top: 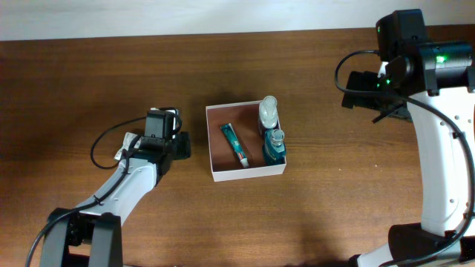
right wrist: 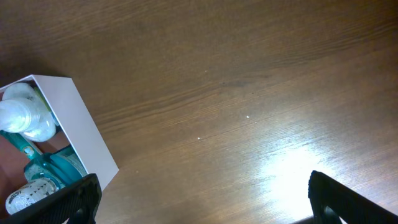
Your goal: Pack container
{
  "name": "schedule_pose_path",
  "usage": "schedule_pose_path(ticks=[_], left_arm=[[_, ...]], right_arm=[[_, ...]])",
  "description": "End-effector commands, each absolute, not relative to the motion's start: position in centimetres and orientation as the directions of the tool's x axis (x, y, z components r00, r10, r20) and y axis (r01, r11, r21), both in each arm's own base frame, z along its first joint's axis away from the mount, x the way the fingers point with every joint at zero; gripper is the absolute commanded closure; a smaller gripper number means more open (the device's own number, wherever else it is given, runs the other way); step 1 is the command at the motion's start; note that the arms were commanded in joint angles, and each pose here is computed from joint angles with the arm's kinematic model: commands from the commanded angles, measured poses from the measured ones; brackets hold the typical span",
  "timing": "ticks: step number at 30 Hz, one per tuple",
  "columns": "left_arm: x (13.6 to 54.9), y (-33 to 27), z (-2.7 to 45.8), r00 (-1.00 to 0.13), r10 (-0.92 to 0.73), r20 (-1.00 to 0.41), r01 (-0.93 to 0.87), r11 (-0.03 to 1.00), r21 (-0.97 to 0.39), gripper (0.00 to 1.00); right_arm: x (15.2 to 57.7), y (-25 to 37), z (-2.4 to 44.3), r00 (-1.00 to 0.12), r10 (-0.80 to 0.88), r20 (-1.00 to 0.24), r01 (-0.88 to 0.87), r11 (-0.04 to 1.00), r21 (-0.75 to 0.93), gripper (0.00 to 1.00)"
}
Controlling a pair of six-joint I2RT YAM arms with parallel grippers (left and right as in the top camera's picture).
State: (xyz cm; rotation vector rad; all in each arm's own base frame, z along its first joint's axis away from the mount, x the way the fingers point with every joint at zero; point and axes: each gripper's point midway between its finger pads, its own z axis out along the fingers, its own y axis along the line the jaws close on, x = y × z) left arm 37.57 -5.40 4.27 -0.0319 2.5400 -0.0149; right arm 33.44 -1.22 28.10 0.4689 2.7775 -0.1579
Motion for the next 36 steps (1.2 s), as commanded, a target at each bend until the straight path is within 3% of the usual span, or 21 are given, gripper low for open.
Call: schedule_pose_path(ticks=[1, 20, 24, 28, 34, 36], left_arm=[[37.4, -5.4, 3.8, -0.828, -0.022, -0.56, -0.012, 1.0, -0.022, 0.3], [37.6, -5.4, -0.2, -0.863, -0.017, -0.506, -0.014, 1.0, -0.009, 0.3], [37.4, -5.4, -0.3, -0.867, -0.016, -0.499, -0.015, 1.0, -0.006, 0.41], [37.2, -5.2, -0.4, -0.871, -0.016, -0.491, -0.019, 1.0, 0.002, 0.66], [37.2, -5.1, -0.4, -0.872, -0.016, -0.488, -0.02, 1.0, 0.003, 0.67], [37.2, -5.1, -0.4, -0.872, -0.016, -0.488, -0.02, 1.0, 0.003, 0.72]], right_arm=[[33.5, -1.6, 28.4, -0.889, 0.304, -0.341, 0.346, 0.936, -0.066, 0.02], [33.5, -1.6, 28.4, -0.889, 0.304, -0.341, 0.345, 0.936, -0.065, 0.02], [33.5, -1.6, 28.4, -0.889, 0.304, -0.341, 0.346, 0.936, -0.066, 0.02], [33.5, -1.6, 28.4, -0.889, 0.304, -0.341, 0.346, 0.936, -0.066, 0.02], [33.5, -1.6, 28.4, -0.889, 0.304, -0.341, 0.345, 0.936, -0.065, 0.02], [33.5, -1.6, 28.4, -0.889, 0.304, -0.341, 0.346, 0.936, -0.066, 0.02]])
